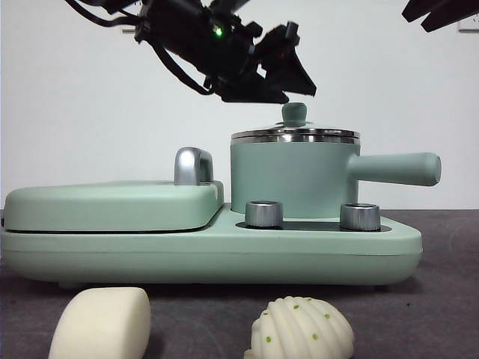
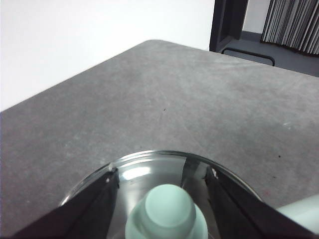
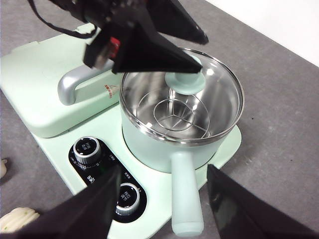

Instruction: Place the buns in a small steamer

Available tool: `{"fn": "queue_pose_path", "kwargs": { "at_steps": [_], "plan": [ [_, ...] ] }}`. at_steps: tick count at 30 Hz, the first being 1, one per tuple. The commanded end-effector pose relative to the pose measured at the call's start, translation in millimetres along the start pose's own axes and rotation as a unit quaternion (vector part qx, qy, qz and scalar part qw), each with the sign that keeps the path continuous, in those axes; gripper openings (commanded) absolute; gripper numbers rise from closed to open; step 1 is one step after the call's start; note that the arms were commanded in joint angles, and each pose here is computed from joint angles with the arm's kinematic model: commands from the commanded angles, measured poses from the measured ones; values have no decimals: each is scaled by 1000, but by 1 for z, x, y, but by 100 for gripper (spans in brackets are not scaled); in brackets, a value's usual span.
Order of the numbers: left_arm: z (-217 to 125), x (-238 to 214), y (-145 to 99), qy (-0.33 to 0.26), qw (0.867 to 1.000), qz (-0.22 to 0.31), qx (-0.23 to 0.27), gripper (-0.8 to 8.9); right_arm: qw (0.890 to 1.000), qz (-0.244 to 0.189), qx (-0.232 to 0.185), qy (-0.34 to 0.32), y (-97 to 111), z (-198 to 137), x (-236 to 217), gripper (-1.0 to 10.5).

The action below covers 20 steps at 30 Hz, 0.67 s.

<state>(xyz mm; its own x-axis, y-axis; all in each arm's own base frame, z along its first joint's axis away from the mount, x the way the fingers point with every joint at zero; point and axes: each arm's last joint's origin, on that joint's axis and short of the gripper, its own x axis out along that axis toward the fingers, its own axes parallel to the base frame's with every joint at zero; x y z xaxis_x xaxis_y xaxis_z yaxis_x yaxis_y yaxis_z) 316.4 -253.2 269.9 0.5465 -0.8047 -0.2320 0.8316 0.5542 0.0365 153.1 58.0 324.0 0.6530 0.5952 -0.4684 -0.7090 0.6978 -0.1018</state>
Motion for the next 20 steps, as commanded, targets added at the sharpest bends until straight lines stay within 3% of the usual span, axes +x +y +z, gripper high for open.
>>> {"fn": "queue_pose_path", "kwargs": {
  "at_steps": [1,15,20],
  "plan": [
    [-2,10,-1,0,1000,-3,0,285,1000,-3,0,-13,0,7,-3,275],
    [-13,15,0,24,1000,-6,-7,264,1000,-3,-1,-15,-1,7,-3,275],
    [-14,15,0,31,999,-6,-9,7,1000,-3,-1,-15,-1,7,-3,275]
  ]
}}
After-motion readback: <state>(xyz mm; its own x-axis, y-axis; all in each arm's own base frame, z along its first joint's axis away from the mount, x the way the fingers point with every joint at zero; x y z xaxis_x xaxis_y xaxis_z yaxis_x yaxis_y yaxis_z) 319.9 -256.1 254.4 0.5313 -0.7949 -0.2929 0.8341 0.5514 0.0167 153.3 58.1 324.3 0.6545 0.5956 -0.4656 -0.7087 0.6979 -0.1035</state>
